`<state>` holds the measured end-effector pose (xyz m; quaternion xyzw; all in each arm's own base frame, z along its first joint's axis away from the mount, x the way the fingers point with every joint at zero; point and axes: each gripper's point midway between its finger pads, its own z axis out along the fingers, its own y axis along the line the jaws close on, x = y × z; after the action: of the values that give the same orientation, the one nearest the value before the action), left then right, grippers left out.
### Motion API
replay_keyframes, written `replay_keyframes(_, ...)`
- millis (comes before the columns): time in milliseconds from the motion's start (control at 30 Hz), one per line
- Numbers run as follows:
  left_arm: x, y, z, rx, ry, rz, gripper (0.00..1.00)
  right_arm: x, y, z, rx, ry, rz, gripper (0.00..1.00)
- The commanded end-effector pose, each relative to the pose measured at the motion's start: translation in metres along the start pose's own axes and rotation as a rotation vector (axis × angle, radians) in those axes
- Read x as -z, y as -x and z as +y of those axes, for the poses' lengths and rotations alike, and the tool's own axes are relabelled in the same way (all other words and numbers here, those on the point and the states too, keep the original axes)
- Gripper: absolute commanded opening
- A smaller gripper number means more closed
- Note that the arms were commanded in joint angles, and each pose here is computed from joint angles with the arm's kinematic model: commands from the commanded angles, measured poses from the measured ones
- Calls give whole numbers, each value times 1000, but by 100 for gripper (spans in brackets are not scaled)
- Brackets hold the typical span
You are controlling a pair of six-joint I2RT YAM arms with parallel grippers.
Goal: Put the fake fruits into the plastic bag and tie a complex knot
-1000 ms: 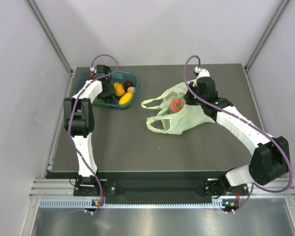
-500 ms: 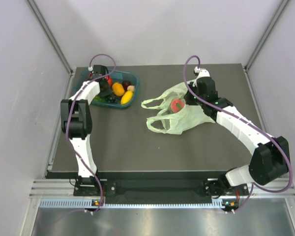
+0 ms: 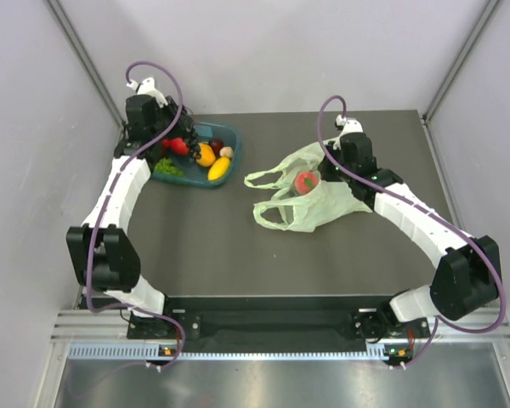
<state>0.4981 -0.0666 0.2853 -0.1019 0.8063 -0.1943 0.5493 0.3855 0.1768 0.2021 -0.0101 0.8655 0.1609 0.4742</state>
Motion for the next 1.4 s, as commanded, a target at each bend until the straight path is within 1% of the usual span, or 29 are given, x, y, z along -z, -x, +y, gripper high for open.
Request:
replay_keyframes(0, 31, 14, -61, 13, -251, -54, 24, 13, 41, 11, -6, 41, -99, 0)
replay_keyframes(33, 37, 12, -80, 0, -309, -63, 24, 14, 43, 12, -8, 44, -104, 0)
replay_keyframes(67, 42, 7, -91, -3, -339, -58, 24, 14, 44, 14, -9, 49, -104, 0)
replay_keyframes(100, 52, 6, -103, -17, -380, -80, 25, 15, 45, 15, -11, 53, -105, 0)
replay_keyframes(133, 59, 2, -127, -42, -442, -94, 25, 16, 45, 15, -9, 56, -105, 0)
replay_keyframes(167, 66, -12, -145, -64, -483, -87, 25, 17, 47, 17, -13, 65, -107, 0)
replay_keyframes(200, 67, -12, -143, -72, -480, -102, 25, 17, 47, 18, -13, 68, -106, 0)
replay_keyframes(233, 72, -24, -161, -89, -518, -100, 25, 18, 46, 19, -13, 76, -101, 0)
replay_keyframes(267, 72, -29, -167, -98, -536, -124, 25, 20, 47, 20, -17, 80, -103, 0)
replay_keyframes(300, 76, -41, -181, -104, -567, -123, 25, 20, 47, 21, -18, 85, -101, 0)
replay_keyframes(367, 70, -55, -187, -94, -577, -134, 25, 24, 49, 24, -25, 95, -106, 0)
replay_keyframes(400, 69, -64, -195, -87, -592, -120, 26, 24, 49, 23, -26, 94, -105, 0)
replay_keyframes(433, 60, -78, -194, -76, -583, -91, 26, 26, 50, 24, -31, 99, -110, 0)
replay_keyframes(533, 53, -101, -211, -77, -619, -79, 26, 27, 49, 27, -34, 110, -105, 0)
replay_keyframes(600, 45, -126, -222, -85, -645, -55, 26, 27, 49, 26, -36, 109, -104, 0)
replay_keyframes(667, 32, -146, -225, -103, -641, -25, 25, 28, 50, 26, -39, 109, -106, 0)
replay_keyframes(700, 31, -148, -232, -113, -653, -46, 25, 29, 50, 27, -39, 111, -107, 0)
replay_keyframes(733, 22, -159, -231, -138, -642, -41, 25, 28, 49, 26, -41, 109, -106, 0)
replay_keyframes(800, 17, -158, -238, -155, -650, -71, 25, 29, 48, 26, -37, 109, -104, 0)
replay_keyframes(833, 10, -161, -239, -169, -653, -74, 25, 29, 48, 25, -37, 109, -104, 0)
replay_keyframes(967, 4, -165, -253, -197, -685, -86, 25, 30, 47, 25, -36, 107, -100, 0)
replay_keyframes(1167, 13, -202, -276, -196, -749, -21, 25, 28, 49, 25, -41, 107, -103, 0)
replay_keyframes(1367, 11, -231, -297, -170, -790, 49, 24, 28, 49, 26, -47, 108, -104, 0)
